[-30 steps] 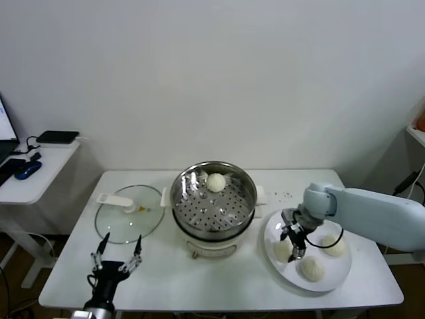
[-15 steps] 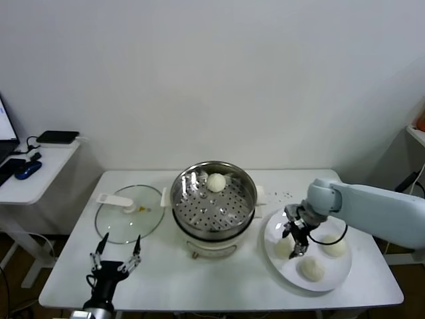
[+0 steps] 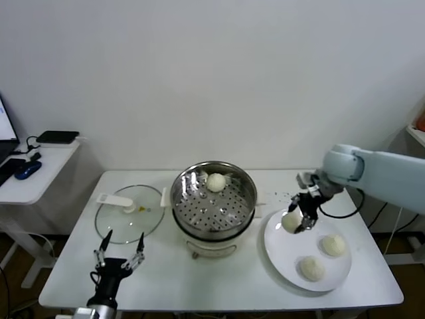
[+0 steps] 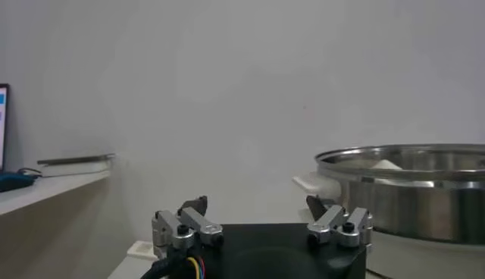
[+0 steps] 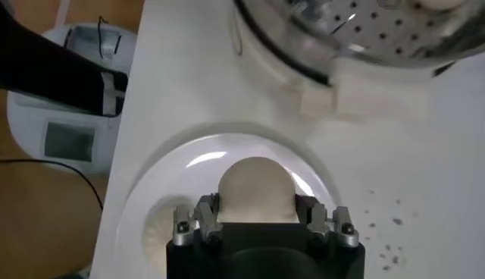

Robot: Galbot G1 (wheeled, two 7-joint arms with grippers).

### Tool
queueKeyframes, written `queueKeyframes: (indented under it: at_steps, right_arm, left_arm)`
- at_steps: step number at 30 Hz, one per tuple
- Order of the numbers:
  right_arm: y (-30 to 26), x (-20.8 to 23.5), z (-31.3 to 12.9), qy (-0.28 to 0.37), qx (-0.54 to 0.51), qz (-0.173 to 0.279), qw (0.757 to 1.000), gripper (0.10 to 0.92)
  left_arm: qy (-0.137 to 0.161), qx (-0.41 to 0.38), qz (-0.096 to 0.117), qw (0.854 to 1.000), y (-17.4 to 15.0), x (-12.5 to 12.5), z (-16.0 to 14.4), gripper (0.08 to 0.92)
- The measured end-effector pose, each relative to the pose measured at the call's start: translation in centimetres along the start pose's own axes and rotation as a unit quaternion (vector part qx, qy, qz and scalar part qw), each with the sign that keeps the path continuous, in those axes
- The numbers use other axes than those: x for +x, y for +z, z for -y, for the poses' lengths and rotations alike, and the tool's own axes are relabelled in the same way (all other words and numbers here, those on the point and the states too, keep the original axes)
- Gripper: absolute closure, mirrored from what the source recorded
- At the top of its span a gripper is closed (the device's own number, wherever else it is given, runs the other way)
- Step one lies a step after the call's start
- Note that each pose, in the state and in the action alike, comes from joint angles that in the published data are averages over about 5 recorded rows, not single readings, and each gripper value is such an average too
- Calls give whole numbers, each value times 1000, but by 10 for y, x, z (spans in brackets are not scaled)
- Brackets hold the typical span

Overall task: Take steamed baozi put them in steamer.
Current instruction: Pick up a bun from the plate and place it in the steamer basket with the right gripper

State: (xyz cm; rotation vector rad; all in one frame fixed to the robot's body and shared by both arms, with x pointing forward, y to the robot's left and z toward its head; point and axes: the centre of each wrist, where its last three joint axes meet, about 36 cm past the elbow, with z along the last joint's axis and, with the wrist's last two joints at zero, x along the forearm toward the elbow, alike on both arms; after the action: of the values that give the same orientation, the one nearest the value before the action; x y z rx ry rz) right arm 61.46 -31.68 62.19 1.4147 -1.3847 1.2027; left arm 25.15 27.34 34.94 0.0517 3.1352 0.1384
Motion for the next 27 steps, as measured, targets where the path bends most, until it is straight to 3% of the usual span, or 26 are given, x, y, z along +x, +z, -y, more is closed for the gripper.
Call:
queueKeyframes:
  at_steps: [7, 13, 27]
  right_arm:
    - [-35, 55, 21, 23, 6, 18, 1000, 368]
    - [-73, 77, 41, 35, 19, 22, 999, 369]
    - [-184, 50, 90, 39, 71, 23, 996, 368]
  left_arm:
    - [3, -2, 1, 1000, -2, -2, 1, 177]
    - [7, -3, 5, 1000, -6, -5, 4, 177]
    - [-2, -4, 15, 1000, -13, -10, -1, 177]
